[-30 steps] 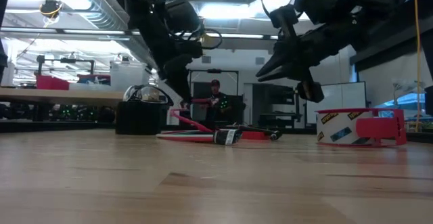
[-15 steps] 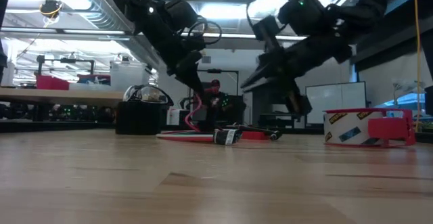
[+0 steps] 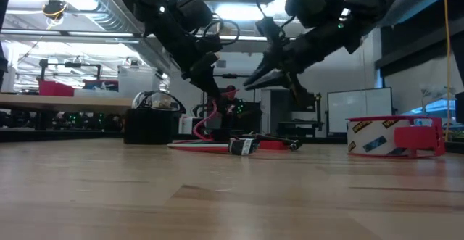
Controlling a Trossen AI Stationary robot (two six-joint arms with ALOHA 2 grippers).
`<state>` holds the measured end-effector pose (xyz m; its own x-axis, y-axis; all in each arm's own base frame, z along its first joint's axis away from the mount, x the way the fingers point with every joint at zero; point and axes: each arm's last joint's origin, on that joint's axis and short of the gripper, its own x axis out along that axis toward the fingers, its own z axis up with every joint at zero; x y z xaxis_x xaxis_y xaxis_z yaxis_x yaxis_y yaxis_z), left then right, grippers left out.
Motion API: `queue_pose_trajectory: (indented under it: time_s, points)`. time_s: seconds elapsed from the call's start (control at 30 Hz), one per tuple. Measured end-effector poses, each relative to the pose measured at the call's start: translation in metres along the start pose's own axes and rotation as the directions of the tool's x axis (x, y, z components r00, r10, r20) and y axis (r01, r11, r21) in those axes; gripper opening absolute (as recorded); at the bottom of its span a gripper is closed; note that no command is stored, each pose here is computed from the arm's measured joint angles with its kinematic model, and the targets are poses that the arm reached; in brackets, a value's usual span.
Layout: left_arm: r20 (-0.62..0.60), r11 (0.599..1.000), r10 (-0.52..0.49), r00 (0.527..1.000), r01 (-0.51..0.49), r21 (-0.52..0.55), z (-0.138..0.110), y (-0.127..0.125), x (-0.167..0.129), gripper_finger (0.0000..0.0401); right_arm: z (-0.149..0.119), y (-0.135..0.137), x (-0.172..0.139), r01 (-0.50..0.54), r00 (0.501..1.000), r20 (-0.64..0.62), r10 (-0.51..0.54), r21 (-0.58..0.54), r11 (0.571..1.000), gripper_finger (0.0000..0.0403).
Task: Coil cords
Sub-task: Coil the red wire onto the spool
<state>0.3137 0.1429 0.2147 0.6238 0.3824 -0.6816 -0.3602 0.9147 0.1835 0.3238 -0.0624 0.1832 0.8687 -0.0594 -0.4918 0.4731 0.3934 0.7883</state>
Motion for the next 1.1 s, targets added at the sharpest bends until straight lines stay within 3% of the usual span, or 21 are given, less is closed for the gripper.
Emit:
queue_pose_trajectory:
  time_s: [0.1,0.23,0.43,0.6,0.77,1.1]
  points:
    - [0.002,1.0,-0.013,1.0,0.013,0.01,0.001,-0.004,0.0,0.0004,0.007,-0.007,-0.001,0.037,0.999,0.007,-0.037,0.016,0.999,0.0034]
    - [0.003,1.0,-0.021,1.0,0.021,-0.005,0.001,-0.007,-0.001,0.001,0.014,-0.006,-0.002,-0.011,1.0,0.013,0.011,-0.018,1.0,0.0039]
    - [0.003,1.0,-0.022,1.0,0.022,-0.005,0.001,-0.007,-0.001,0.0056,0.016,0.001,-0.002,-0.094,0.996,0.003,0.095,-0.099,0.991,0.0074]
    - [0.003,1.0,-0.022,1.0,0.022,-0.002,0.001,-0.007,-0.001,0.0092,0.019,-0.001,-0.002,-0.038,0.995,0.086,0.047,-0.098,0.994,0.0115]
    - [0.003,1.0,-0.023,1.0,0.023,0.016,0.001,-0.007,0.0,0.0101,0.028,-0.007,-0.004,0.012,0.986,0.167,0.0,-0.072,0.997,0.0131]
    - [-0.037,0.999,-0.028,0.999,0.027,-0.026,-0.003,-0.008,-0.001,0.0089,0.049,-0.021,-0.01,-0.026,0.992,0.124,0.02,0.047,0.999,0.0129]
